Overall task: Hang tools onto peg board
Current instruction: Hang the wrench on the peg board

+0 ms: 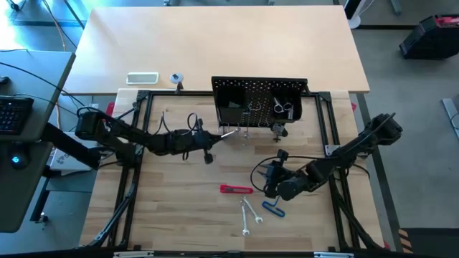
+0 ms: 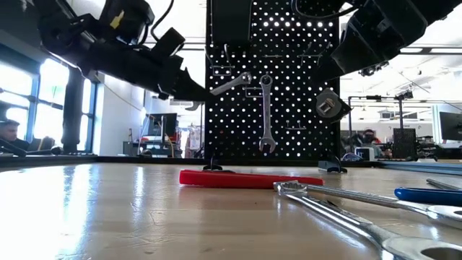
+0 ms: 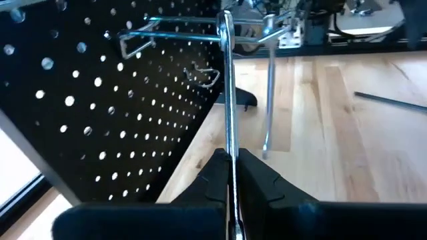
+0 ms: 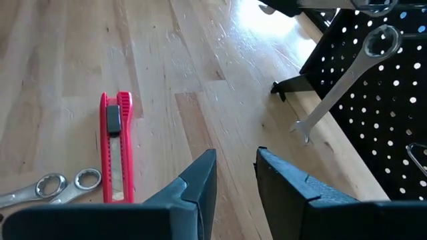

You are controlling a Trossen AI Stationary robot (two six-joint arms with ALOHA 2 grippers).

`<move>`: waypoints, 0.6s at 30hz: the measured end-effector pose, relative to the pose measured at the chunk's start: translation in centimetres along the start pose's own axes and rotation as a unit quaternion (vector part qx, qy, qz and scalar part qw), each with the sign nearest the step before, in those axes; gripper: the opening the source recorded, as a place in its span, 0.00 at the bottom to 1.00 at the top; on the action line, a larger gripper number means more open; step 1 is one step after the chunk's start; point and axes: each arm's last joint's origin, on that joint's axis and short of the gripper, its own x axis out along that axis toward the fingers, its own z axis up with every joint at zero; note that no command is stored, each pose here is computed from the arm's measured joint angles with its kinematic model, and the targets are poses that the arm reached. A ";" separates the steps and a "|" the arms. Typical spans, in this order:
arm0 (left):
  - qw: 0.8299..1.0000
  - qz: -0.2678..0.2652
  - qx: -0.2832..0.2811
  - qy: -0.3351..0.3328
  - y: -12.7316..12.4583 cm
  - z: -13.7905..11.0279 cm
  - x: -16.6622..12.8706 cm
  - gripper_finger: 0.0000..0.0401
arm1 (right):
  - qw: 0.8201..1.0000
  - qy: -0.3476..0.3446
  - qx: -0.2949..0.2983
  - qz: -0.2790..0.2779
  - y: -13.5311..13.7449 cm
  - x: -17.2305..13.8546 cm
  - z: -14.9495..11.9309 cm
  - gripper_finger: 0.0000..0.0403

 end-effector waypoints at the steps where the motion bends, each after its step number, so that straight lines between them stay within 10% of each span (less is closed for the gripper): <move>1: 1.000 0.002 -0.002 0.001 0.1 0.0 0.0 0.01 | 1.000 0.000 0.000 0.000 0.0 0.0 0.0 0.25; 18: 1.000 0.023 -0.011 -0.003 1.4 0.9 0.9 0.04 | 1.000 -0.003 0.009 0.002 0.0 0.0 0.1 0.25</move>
